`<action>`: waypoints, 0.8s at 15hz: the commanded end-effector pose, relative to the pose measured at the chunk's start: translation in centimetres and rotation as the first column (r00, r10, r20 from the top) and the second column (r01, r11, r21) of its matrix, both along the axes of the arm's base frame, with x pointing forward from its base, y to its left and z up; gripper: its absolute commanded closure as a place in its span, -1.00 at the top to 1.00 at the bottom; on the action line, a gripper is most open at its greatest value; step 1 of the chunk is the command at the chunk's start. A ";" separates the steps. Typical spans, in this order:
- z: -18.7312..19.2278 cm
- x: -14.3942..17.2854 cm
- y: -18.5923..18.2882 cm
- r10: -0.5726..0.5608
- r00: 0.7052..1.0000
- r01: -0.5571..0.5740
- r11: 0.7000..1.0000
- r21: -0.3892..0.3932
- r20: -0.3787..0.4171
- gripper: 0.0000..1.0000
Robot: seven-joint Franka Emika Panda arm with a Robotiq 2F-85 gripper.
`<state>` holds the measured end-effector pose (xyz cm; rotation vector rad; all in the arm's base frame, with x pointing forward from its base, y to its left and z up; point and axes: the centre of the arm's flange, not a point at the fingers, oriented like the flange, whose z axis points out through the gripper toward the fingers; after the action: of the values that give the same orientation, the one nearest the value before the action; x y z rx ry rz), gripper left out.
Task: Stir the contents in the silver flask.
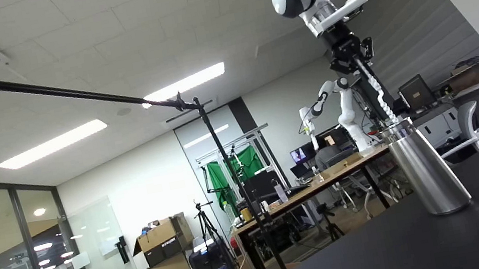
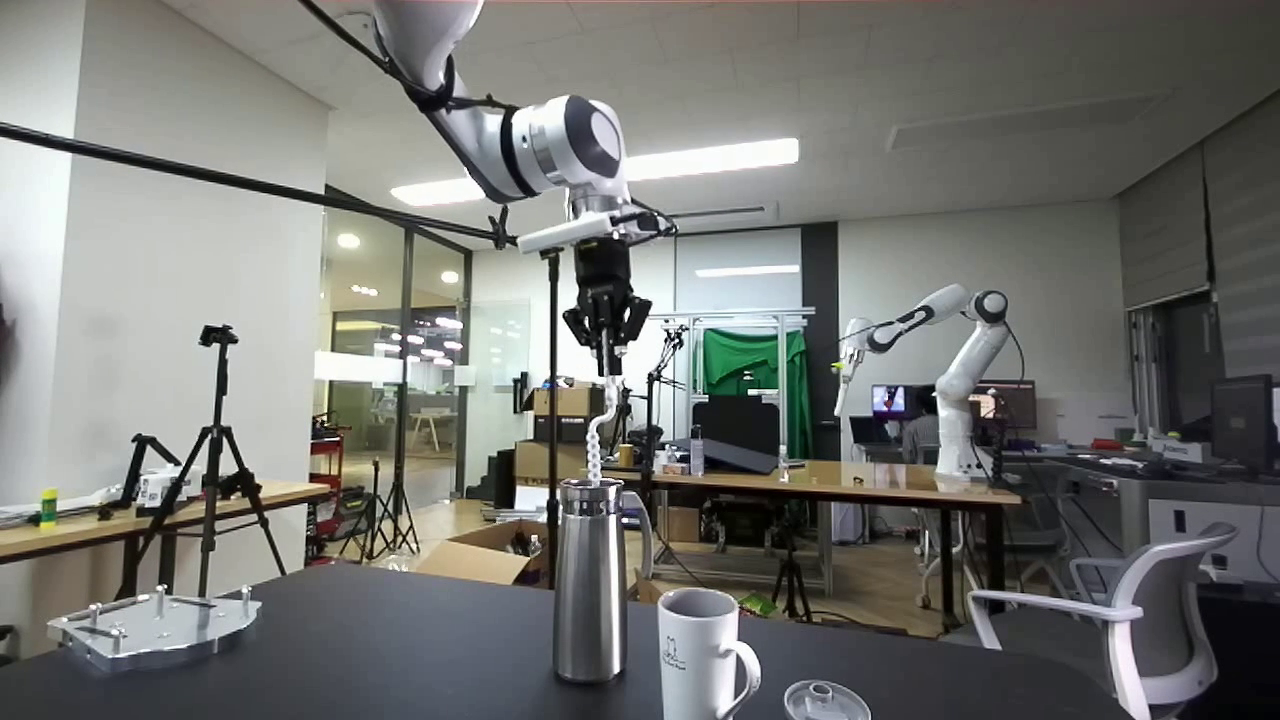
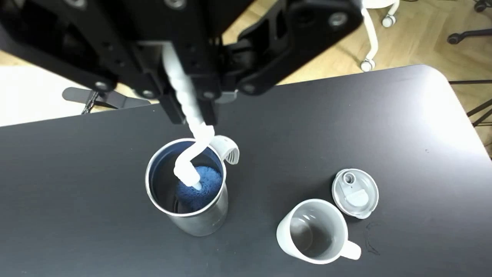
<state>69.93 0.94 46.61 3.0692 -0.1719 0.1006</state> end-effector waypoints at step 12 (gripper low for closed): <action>-6.6 -0.4 -1.3 -0.010 0.992 0.001 0.998 -0.067 -0.122 0.08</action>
<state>70.37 -0.01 38.19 3.0309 -0.1789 -0.0852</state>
